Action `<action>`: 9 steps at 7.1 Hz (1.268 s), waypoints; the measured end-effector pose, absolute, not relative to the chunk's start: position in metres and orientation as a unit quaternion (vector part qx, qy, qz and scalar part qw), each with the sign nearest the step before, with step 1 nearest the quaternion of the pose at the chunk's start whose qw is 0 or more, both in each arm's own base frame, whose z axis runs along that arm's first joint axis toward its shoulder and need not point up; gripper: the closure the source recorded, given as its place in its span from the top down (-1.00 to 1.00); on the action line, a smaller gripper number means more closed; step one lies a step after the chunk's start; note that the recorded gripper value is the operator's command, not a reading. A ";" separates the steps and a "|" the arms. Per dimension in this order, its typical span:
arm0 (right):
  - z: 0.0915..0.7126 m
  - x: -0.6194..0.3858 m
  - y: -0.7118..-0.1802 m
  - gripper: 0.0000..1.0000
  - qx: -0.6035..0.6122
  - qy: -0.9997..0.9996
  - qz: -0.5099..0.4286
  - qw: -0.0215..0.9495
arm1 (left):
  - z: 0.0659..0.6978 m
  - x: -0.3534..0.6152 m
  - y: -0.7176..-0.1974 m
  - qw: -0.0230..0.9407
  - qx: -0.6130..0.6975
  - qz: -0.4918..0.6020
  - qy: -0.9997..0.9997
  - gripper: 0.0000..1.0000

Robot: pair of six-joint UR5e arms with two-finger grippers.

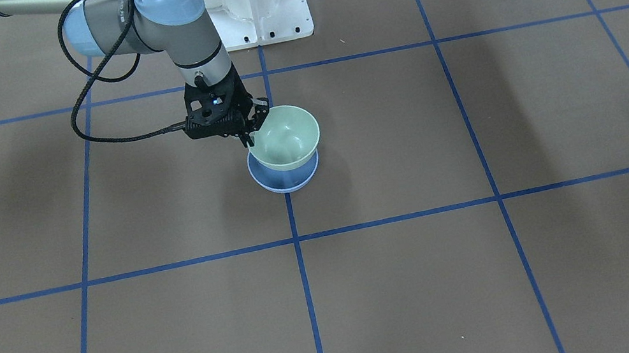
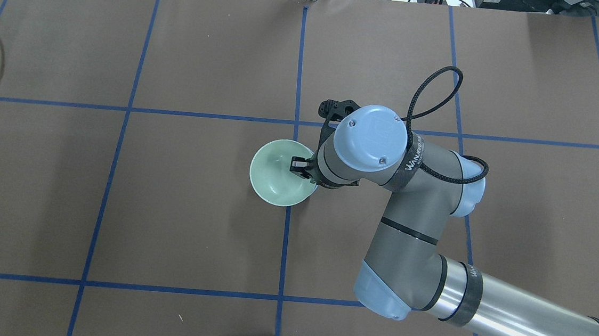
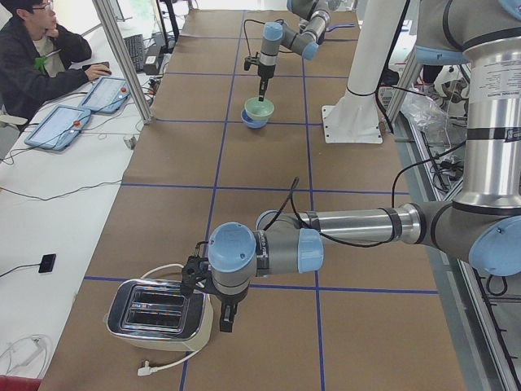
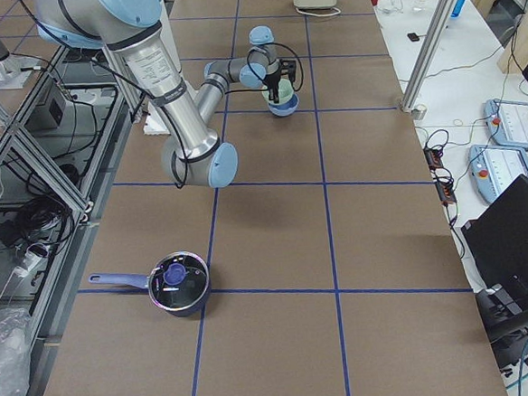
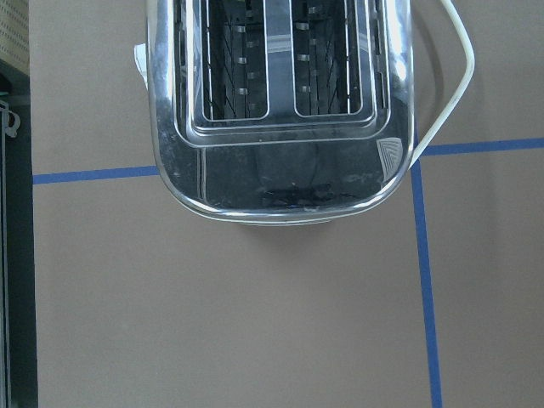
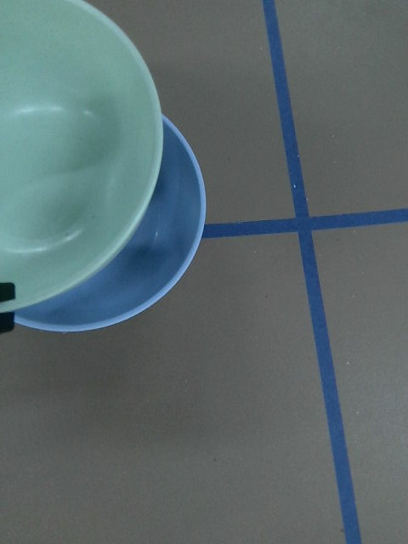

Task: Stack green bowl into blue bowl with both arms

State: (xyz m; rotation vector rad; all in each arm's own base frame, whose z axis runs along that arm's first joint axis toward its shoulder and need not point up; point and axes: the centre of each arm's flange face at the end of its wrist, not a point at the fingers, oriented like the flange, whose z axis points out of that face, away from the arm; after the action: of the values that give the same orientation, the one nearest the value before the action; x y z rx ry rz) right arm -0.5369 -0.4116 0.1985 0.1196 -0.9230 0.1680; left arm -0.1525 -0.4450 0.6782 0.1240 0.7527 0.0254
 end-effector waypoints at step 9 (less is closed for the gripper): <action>0.217 -0.551 -0.430 -1.00 0.052 -0.422 0.085 0.901 | 0.682 -0.152 -0.444 0.928 0.058 0.012 0.368 0.96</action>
State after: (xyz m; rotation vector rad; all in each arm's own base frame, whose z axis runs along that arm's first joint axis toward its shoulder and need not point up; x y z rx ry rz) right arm -0.5509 -0.4296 0.2165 0.1079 -0.8722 0.1757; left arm -0.1524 -0.4445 0.6817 0.1192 0.7540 0.0248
